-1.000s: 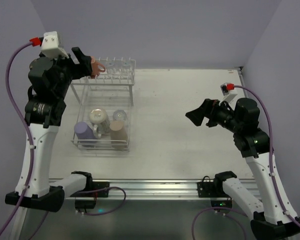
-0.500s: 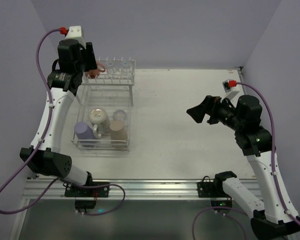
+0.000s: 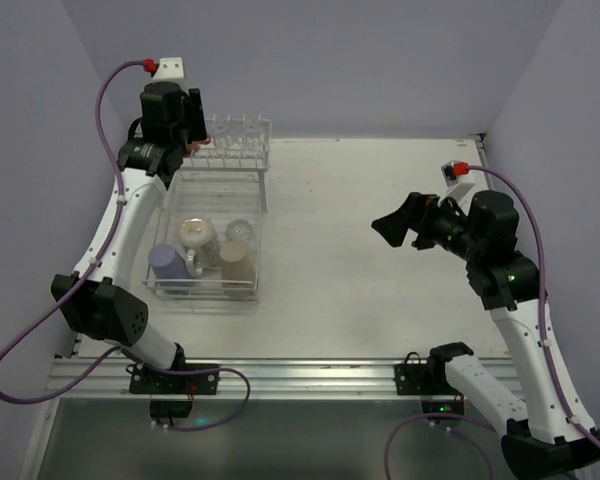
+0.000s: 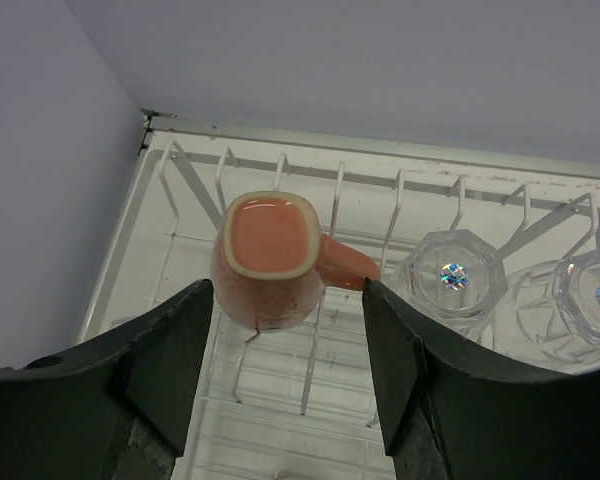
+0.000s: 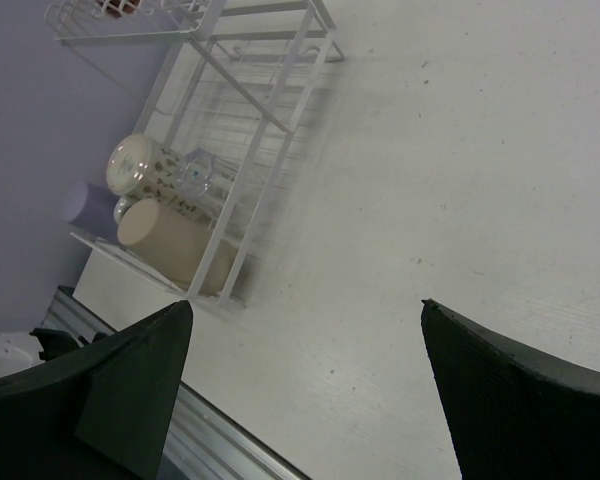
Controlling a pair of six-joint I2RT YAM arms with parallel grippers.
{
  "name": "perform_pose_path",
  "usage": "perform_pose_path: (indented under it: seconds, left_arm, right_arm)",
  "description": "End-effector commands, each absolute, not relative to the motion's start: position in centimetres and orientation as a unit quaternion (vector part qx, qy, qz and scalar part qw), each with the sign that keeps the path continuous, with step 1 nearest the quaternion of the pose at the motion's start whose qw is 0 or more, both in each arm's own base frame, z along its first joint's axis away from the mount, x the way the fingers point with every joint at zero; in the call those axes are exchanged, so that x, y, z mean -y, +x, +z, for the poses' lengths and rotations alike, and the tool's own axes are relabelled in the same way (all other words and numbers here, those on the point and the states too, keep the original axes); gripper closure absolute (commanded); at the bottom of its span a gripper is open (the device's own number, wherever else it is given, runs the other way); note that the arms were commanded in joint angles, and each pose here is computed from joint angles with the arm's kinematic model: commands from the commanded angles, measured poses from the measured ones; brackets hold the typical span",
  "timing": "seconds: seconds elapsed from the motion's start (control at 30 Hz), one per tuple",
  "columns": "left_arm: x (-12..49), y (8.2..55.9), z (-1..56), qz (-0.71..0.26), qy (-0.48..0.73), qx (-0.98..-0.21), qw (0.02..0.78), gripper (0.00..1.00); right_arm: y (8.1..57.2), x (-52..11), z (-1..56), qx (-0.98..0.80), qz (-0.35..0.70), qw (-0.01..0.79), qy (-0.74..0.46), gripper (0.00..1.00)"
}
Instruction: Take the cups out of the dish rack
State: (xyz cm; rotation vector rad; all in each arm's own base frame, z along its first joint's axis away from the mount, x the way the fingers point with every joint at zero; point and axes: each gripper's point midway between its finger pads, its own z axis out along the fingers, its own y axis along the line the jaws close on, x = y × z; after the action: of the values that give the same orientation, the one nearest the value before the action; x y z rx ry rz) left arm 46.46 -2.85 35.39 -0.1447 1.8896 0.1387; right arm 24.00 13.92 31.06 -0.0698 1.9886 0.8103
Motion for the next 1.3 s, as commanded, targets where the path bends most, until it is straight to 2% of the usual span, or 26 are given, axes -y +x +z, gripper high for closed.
perform_pose_path:
  seconds: [0.0, 0.37, 0.53, 0.77, 1.27]
  left_arm:
    - [3.2, 47.8, 34.8, 0.078, -0.062, -0.802, 0.589, 0.34]
    - [2.9, 47.3, 35.3, 0.097, -0.089, -0.777, 0.616, 0.3]
    - [1.9, 46.7, 35.4, 0.117, -0.105, -0.767, 0.623, 0.22]
    - [2.3, 47.8, 35.2, 0.112, -0.102, -0.768, 0.623, 0.18]
    - [1.3, 49.5, 34.1, 0.111, -0.122, -0.771, 0.615, 0.16]
  right_arm:
    - [24.6, -14.2, 31.1, -0.809, 0.334, 0.483, -0.037, 0.01]
    - [24.8, -14.3, 30.3, -0.813, 0.331, 0.477, -0.044, 0.01]
    - [24.7, -14.4, 30.3, -0.812, 0.336, 0.476, -0.046, 0.01]
    - [24.7, -14.5, 30.0, -0.813, 0.337, 0.473, -0.048, 0.01]
    - [24.6, -14.5, 29.7, -0.813, 0.336, 0.472, -0.055, 0.01]
